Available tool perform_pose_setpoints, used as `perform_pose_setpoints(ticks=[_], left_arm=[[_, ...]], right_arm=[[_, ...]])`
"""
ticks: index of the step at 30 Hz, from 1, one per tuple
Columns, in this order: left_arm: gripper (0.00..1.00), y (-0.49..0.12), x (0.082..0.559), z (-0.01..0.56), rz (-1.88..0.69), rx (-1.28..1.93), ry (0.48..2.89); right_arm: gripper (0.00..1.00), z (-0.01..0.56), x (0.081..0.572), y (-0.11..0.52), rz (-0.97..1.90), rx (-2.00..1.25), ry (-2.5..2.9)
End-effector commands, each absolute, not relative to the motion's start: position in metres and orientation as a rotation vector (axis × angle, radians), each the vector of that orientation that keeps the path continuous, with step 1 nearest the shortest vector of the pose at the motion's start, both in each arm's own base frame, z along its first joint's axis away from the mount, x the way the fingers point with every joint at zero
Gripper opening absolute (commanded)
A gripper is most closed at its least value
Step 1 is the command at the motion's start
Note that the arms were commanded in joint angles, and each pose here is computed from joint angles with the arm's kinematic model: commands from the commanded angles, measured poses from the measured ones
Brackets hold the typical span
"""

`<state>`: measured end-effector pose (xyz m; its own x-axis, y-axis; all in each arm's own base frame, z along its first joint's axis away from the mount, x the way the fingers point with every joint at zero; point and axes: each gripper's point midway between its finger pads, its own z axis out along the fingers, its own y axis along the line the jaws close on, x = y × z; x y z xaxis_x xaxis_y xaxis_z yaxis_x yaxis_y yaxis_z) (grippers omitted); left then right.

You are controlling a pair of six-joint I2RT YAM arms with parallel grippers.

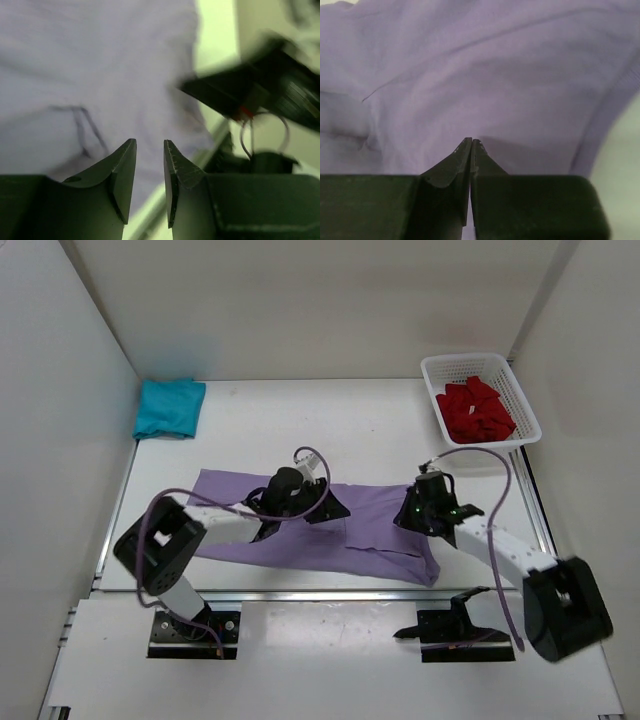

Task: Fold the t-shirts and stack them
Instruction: Fold the other side of the tshirt into a rectangle, then rotate the tshirt 90 degrees

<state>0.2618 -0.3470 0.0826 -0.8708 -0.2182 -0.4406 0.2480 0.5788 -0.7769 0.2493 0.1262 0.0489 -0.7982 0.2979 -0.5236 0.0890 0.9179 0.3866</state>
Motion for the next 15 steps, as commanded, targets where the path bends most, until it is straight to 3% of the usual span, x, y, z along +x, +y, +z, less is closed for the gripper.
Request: perform_pose_setpoints(ticks=[1, 8, 10, 11, 13, 14, 15], left_arm=[[0.40, -0.335, 0.238, 0.108, -1.308, 0.089, 2.236], [0.41, -0.282, 0.219, 0.099, -1.275, 0.032, 2.240], [0.41, -0.272, 0.218, 0.100, -1.269, 0.018, 2.235], [0.41, -0.262, 0.220, 0.100, -1.255, -0.009, 2.232], [0.42, -0.252, 0.222, 0.103, -1.234, -0.031, 2.226], [0.42, -0.245, 0.223, 0.101, -1.221, -0.049, 2.230], [0.42, -0.236, 0.226, 0.102, -1.203, -0.076, 2.225]], right_arm=[[0.00, 0.048, 0.281, 0.144, 0.478, 0.180, 2.440], [0.01, 0.001, 0.332, 0.163, 0.432, 0.095, 2.580], [0.00, 0.016, 0.392, 0.173, 0.451, 0.067, 2.546], [0.00, -0.010, 0.394, 0.173, 0.430, 0.047, 2.645], [0.00, 0.025, 0.479, 0.187, 0.404, -0.028, 2.540], [0.00, -0.009, 0.476, 0.187, 0.375, -0.043, 2.664], [0.00, 0.003, 0.514, 0.195, 0.384, -0.067, 2.648]])
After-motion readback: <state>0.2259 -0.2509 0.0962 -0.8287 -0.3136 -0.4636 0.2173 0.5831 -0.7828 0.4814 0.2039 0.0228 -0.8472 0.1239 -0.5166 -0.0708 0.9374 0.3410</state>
